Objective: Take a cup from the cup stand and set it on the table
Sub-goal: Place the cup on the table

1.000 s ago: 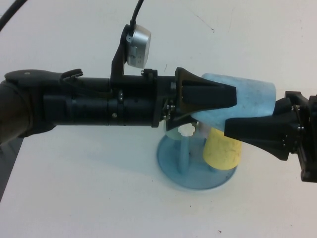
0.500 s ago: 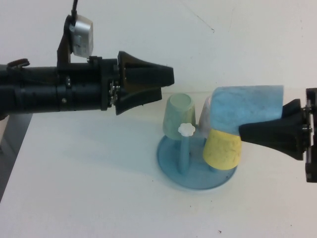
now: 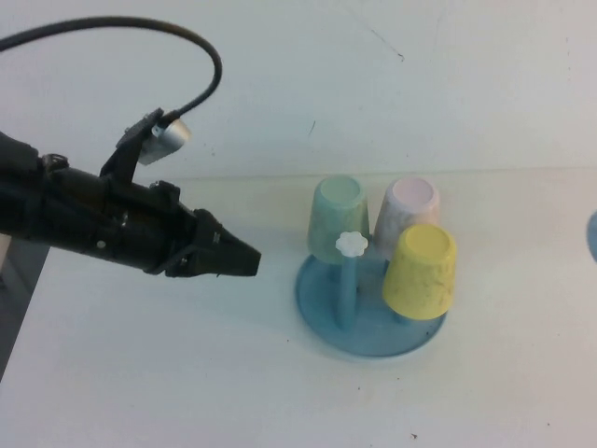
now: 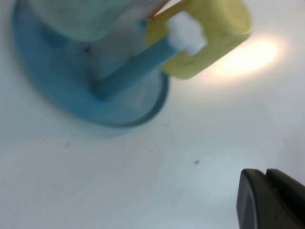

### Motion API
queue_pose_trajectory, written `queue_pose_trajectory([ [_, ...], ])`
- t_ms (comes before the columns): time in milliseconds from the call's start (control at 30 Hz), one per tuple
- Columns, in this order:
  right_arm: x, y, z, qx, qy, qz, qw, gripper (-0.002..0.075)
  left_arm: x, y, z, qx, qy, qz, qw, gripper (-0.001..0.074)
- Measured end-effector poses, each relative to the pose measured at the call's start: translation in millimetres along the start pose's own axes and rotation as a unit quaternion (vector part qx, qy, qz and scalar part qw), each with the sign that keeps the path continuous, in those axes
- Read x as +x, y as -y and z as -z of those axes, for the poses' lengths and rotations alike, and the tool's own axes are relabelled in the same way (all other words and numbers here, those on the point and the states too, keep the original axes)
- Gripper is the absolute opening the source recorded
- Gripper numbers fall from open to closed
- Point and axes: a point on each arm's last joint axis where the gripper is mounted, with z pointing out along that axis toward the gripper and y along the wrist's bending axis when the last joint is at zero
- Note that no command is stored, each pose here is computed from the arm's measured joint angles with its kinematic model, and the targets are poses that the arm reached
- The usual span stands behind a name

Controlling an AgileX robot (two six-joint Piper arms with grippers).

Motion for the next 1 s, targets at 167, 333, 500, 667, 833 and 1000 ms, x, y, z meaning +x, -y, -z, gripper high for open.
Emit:
queue_pose_trajectory([
  [167,1,24,-28,0.020,-0.105,-0.053,0.993,0.0031,8,-18,4,-0.111,-0.041,0.006,0.993,0.0003],
  [333,-2,47,-71,0.015,-0.180,-0.068,0.981,0.0031,12,-12,23,-0.188,-0.041,-0.001,0.981,0.0001],
  [500,-3,67,-124,-0.004,-0.242,-0.088,0.966,0.0031,16,11,47,-0.227,-0.017,-0.021,0.973,0.0000],
  [667,6,79,-162,-0.007,-0.299,-0.085,0.950,0.0030,22,32,63,-0.228,-0.008,-0.038,0.973,0.0000],
  [833,13,83,-189,-0.021,-0.331,-0.087,0.939,0.0030,24,36,65,-0.226,-0.007,-0.038,0.973,-0.0001],
  [1000,14,85,-194,-0.021,-0.332,-0.086,0.939,0.0032,25,36,65,-0.225,-0.011,-0.041,0.973,-0.0001],
])
